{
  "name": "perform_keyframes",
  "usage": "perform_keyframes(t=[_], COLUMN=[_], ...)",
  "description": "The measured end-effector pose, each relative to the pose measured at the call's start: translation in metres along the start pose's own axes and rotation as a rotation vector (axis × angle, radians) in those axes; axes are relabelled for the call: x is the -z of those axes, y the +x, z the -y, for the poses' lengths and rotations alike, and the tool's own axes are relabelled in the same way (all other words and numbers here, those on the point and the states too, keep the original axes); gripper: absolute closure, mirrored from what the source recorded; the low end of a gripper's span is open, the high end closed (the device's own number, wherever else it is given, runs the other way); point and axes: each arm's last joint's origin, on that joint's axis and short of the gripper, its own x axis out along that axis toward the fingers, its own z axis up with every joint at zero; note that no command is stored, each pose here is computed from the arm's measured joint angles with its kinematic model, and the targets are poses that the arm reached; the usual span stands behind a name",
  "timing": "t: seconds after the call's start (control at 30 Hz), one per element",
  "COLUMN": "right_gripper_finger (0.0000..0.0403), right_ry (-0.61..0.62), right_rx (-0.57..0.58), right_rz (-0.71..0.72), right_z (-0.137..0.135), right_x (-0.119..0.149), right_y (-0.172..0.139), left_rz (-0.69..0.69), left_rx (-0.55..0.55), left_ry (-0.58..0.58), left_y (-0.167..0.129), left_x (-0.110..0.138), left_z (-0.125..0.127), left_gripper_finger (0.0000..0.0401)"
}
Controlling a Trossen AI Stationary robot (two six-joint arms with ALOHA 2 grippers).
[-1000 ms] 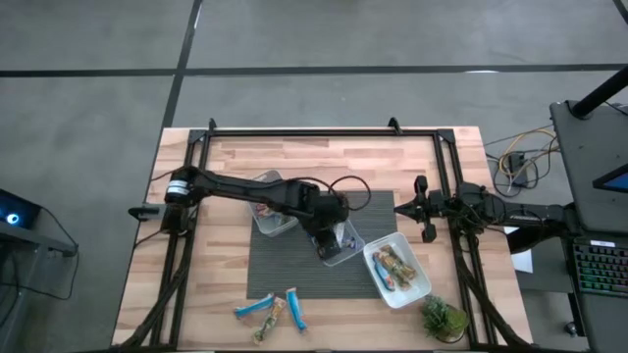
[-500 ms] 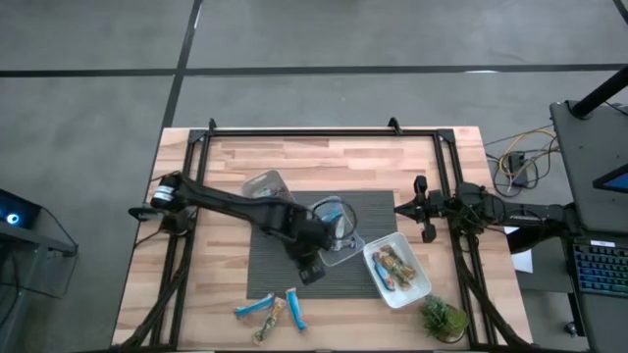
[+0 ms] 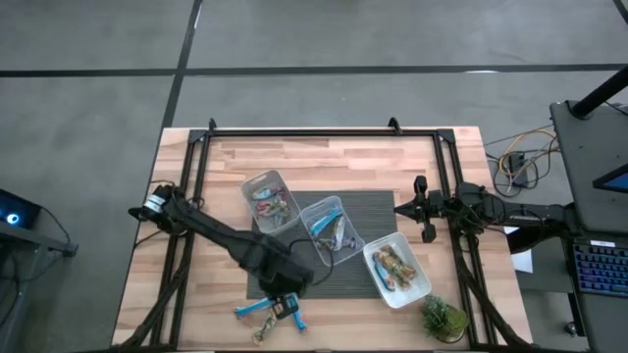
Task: Pick and place Granola Bars by type
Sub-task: Put the red granola bar into the gray bin
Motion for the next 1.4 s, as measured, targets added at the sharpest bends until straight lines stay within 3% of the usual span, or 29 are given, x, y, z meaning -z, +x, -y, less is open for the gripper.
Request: perform_keyframes(t=[0.33, 0.57, 1.1, 1.4], right_gripper_finger=[0.0394, 0.0394, 0.0394, 0.0394], right_ry=[0.0, 0.0, 0.0, 0.0], right_rx=[0.0, 0.0, 0.0, 0.001], right_rz=[0.0, 0.0, 0.0, 0.0], right_z=[0.0, 0.0, 0.0, 0.0], right_x=[0.0, 0.0, 0.0, 0.0], right_y=[0.0, 0.0, 0.0, 0.0], left_rz=[-0.058, -0.059, -0.067, -0.064], left_rx=[-0.063, -0.091, -0.186, -0.141], left_ry=[0.016, 0.077, 0.104, 0.077], left_y=[0.013, 0.017, 0.018, 0.044], left_x=[0.033, 0.038, 0.045, 0.054], left_z=[0.011, 0.01, 0.002, -0.011], left_gripper_finger=[0.0401, 0.0393, 0.021, 0.019])
